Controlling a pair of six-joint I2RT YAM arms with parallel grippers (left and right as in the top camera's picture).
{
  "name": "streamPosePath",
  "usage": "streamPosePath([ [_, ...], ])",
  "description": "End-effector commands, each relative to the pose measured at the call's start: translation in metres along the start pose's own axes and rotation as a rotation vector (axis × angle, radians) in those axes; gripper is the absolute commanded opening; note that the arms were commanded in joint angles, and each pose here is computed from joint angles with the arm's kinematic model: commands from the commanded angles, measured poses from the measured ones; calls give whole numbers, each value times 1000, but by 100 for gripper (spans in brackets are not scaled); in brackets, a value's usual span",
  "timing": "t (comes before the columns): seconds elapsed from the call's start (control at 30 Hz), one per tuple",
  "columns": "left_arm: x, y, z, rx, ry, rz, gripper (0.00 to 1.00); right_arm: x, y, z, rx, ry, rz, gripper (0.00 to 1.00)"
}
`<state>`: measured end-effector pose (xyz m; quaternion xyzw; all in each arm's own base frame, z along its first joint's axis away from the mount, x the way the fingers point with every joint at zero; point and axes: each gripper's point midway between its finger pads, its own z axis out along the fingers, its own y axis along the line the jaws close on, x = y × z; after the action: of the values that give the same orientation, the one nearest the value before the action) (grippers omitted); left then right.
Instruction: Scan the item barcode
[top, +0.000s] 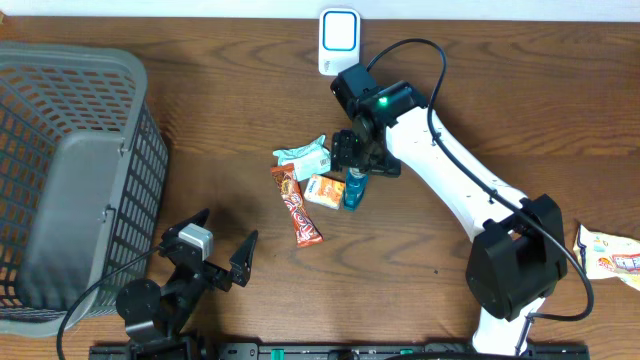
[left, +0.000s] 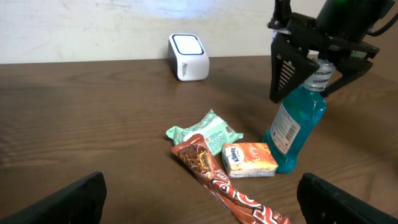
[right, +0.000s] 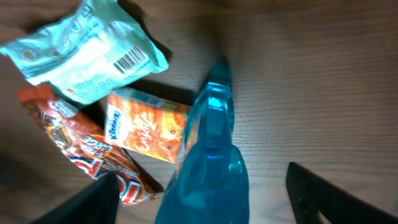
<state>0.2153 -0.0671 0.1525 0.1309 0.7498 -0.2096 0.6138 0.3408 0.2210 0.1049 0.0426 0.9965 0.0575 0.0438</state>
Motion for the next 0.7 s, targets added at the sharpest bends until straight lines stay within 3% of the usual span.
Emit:
streamPosePath([
  [0.0,12,-1,1,11,31,-32,98,2,-1,2,24,5,-26,65],
  [0.07,12,-1,1,11,31,-32,98,3,-2,2,25,8,-73,53],
  [0.3,12,-1,1,11,31,-32,98,7,-14,0,44,46,-319,27],
  [0.53,12,-1,1,11,31,-32,98,9,-25,-20,54,92,-574,20],
  [0.67,12,-1,1,11,31,-32,98,6,-25,-37,67,88,-724,24],
])
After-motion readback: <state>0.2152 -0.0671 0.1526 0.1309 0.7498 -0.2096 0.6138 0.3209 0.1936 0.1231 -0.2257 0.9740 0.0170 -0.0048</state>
